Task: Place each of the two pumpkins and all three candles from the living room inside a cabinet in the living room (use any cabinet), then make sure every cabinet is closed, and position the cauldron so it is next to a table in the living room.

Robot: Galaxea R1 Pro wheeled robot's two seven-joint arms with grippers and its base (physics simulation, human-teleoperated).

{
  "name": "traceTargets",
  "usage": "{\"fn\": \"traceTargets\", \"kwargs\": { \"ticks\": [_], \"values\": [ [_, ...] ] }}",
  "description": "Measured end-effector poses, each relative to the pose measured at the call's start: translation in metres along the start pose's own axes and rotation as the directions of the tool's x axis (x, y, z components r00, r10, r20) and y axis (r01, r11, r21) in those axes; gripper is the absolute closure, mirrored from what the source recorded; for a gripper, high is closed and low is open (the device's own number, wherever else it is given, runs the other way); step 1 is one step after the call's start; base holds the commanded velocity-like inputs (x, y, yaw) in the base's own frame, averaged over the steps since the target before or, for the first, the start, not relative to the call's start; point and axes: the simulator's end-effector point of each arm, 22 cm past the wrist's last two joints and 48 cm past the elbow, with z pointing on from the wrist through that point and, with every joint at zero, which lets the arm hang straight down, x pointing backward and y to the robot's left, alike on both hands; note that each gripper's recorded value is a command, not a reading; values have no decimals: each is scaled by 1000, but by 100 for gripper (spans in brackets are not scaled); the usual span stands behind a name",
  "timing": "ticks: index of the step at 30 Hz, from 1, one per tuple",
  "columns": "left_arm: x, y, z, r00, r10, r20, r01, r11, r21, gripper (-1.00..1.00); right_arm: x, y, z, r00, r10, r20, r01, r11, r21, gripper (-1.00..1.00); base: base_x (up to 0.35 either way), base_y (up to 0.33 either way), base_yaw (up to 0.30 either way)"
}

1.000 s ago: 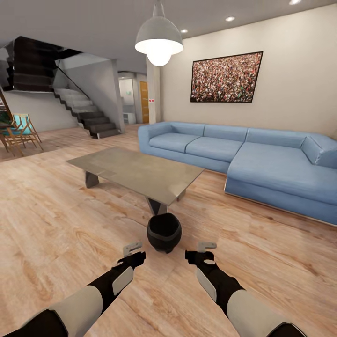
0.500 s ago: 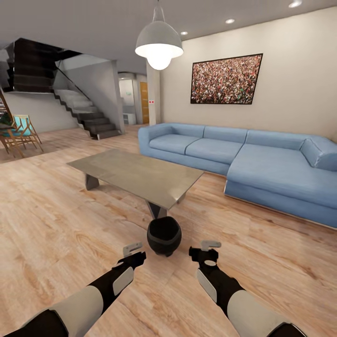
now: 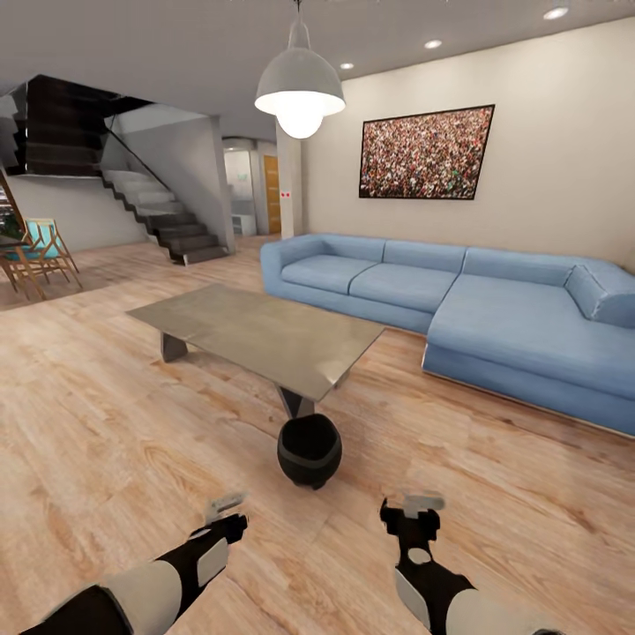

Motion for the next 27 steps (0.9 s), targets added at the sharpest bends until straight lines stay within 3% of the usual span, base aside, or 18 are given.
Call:
{"fn": "traceTargets", "kwargs": {
  "ticks": [2,6,7,9,14,15,17,20,21,23,27],
  "values": [
    [25,20,-5,999,-14,42,15,1000,-27,-100,37,-19,-13,999,-13,-34,14,999,34,-100,0,0,0],
    [66,40,-16,1000,-10,13,11,999,-54,-100,71,-31,-34,997,-30,-72,33,998,44,-100,0,0,0],
    [97,55,-23,1000,-5,-22,4,997,-74,-100,85,-40,-47,999,-15,-44,17,998,55,-100,0,0,0],
    [116,63,-30,999,1,-46,-5,996,-84,-100,89,-44,-57,1000,-10,-22,11,998,54,-100,0,0,0],
    [138,79,-48,1000,0,-25,-2,995,-104,-100,94,-57,-77,1000,4,23,-6,998,62,-100,0,0,0],
    [153,87,-55,999,-2,-35,-2,993,-117,-100,102,-72,-85,1000,8,30,-11,997,80,-100,0,0,0],
    [159,95,-61,999,5,-44,-11,992,-124,-100,104,-80,-92,999,-1,40,-2,997,79,-100,0,0,0],
    [161,103,-66,997,46,-63,-53,991,-121,-100,104,-85,-97,999,-5,36,2,997,83,-100,0,0,0],
    [174,100,-69,985,111,-130,-124,988,-95,-100,103,-85,-99,999,-6,35,3,997,82,-100,0,0,0],
    [177,98,-72,976,147,-159,-162,984,-81,-100,99,-83,-101,999,-5,35,2,997,78,-100,0,0,0],
    [168,96,-77,976,161,-149,-174,982,-76,-100,91,-82,-104,999,-4,36,1,997,76,-100,0,0,0]
  ]
}}
